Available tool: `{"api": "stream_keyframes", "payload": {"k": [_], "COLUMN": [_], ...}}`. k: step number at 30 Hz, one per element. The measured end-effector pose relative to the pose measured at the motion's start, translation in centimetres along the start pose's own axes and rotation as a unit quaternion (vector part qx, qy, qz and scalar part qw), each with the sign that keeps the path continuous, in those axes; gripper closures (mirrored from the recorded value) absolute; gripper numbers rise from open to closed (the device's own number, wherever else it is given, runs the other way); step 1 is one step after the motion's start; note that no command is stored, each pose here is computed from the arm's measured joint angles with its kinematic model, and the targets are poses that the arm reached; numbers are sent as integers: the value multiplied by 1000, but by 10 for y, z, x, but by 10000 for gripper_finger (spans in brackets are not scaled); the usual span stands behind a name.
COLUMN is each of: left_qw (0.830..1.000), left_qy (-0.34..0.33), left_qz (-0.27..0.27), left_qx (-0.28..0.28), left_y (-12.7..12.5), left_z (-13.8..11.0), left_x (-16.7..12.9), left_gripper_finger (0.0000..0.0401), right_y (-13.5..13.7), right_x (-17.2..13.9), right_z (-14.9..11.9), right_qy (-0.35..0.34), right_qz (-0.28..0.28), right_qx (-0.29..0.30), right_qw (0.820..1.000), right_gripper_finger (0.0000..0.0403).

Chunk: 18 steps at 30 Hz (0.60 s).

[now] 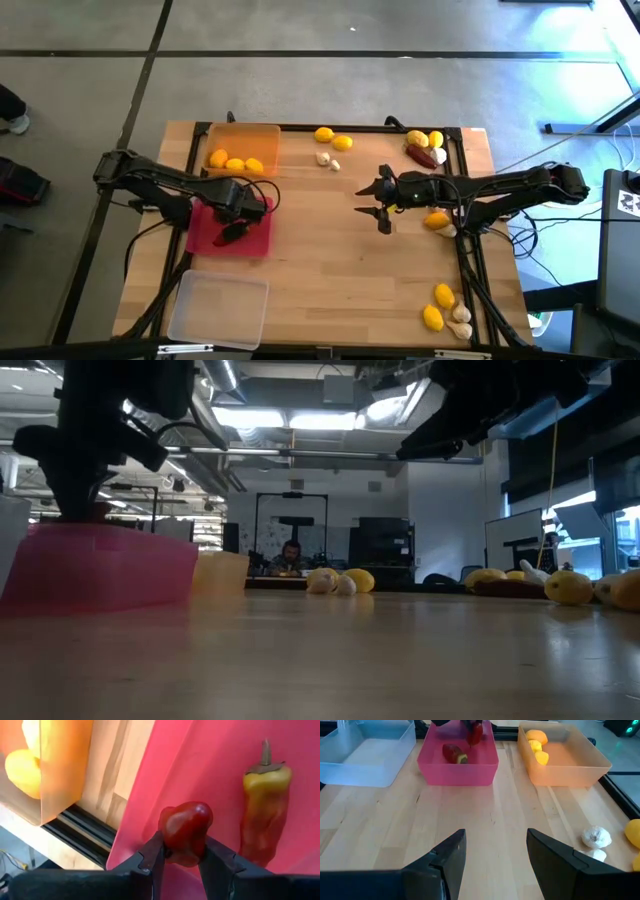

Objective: Sort produce into baskets
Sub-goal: Put the left chilli pepper into the pink bin

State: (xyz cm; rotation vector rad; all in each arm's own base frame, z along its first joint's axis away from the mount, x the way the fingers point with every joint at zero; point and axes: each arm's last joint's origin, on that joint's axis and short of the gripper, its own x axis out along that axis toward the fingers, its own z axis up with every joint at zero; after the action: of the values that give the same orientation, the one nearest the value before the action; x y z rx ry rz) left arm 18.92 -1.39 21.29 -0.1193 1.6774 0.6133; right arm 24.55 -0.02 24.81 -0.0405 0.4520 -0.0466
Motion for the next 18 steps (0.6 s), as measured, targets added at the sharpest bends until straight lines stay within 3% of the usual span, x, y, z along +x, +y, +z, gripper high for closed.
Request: {"api": "stream_keyframes", "payload": {"k": [14,18], "left_qw": [999,999], "left_qy": [18,17], "left_qz": [6,5], "left_qx": [-27,-28], "left_y": [8,9], "left_z": [2,2], "left_x": [2,2], "left_gripper_finger": [302,274], "right_y": [0,0], "right_x": [0,0], "right_z": [0,0], "right_qy": [0,0], "right_qz": [0,0], "right_qx": [1,1], "right_qw": [1000,1000], "right_gripper_finger": [198,198]}}
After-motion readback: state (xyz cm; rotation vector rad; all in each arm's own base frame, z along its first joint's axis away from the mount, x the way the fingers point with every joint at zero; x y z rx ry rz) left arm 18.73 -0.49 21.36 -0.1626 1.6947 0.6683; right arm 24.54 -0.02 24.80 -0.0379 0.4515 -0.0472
